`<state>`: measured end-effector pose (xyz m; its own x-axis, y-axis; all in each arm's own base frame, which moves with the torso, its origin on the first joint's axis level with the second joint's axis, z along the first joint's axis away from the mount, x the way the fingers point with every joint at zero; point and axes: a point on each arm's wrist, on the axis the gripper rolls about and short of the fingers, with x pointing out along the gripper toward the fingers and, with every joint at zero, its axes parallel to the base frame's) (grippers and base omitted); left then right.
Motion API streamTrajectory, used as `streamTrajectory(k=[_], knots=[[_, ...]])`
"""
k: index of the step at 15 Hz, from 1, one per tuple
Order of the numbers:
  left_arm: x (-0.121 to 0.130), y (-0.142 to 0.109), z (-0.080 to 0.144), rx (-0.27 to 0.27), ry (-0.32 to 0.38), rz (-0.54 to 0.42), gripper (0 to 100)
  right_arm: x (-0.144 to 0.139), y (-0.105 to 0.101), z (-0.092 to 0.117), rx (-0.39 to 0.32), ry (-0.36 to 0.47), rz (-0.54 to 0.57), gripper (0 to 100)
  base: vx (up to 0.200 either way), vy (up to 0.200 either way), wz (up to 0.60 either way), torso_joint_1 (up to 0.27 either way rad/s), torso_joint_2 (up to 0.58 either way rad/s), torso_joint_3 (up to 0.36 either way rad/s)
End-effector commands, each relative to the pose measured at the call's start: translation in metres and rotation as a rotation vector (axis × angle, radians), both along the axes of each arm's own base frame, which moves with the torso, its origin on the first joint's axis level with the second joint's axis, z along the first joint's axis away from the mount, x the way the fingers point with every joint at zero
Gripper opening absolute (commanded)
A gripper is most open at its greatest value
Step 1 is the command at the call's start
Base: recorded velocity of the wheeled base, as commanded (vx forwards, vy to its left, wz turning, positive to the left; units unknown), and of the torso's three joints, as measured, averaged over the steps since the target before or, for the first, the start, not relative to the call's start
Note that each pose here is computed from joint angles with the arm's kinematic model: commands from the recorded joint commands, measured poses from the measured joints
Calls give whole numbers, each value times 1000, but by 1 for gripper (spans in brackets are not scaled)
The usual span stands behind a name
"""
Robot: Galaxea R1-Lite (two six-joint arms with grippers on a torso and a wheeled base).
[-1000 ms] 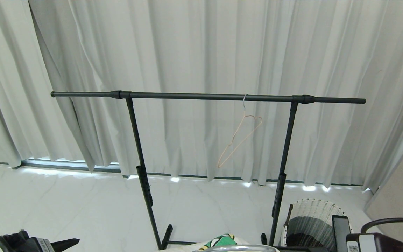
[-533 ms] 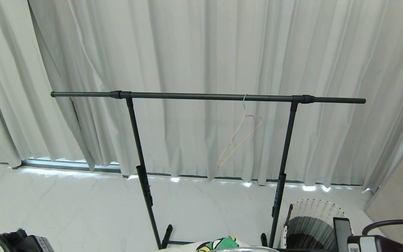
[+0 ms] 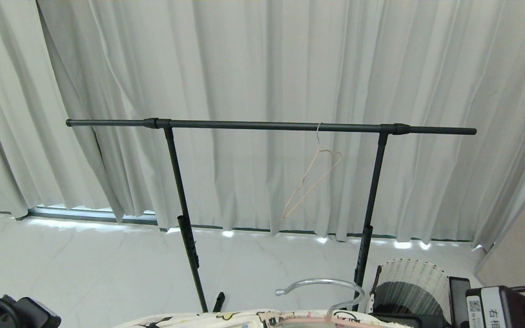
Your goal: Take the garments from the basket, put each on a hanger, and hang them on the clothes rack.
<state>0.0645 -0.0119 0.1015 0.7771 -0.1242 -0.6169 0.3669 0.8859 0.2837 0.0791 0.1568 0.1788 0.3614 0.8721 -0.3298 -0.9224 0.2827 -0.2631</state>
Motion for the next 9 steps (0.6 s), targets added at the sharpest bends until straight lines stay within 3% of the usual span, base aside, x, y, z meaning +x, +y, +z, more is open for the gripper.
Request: streamTrajectory(k=[1, 8, 9], knots=[[-1, 1, -5, 23, 18, 29, 0, 0, -1, 1, 7, -3, -1, 0, 0, 0, 0, 0, 0, 0], [-1, 1, -2, 28, 5, 25, 0, 2, -1, 3, 20, 6, -22, 0, 0, 0, 0, 0, 0, 0], [-1, 1, -2, 27, 5, 26, 100, 2, -1, 3, 20, 6, -22, 0, 0, 0, 0, 0, 0, 0]])
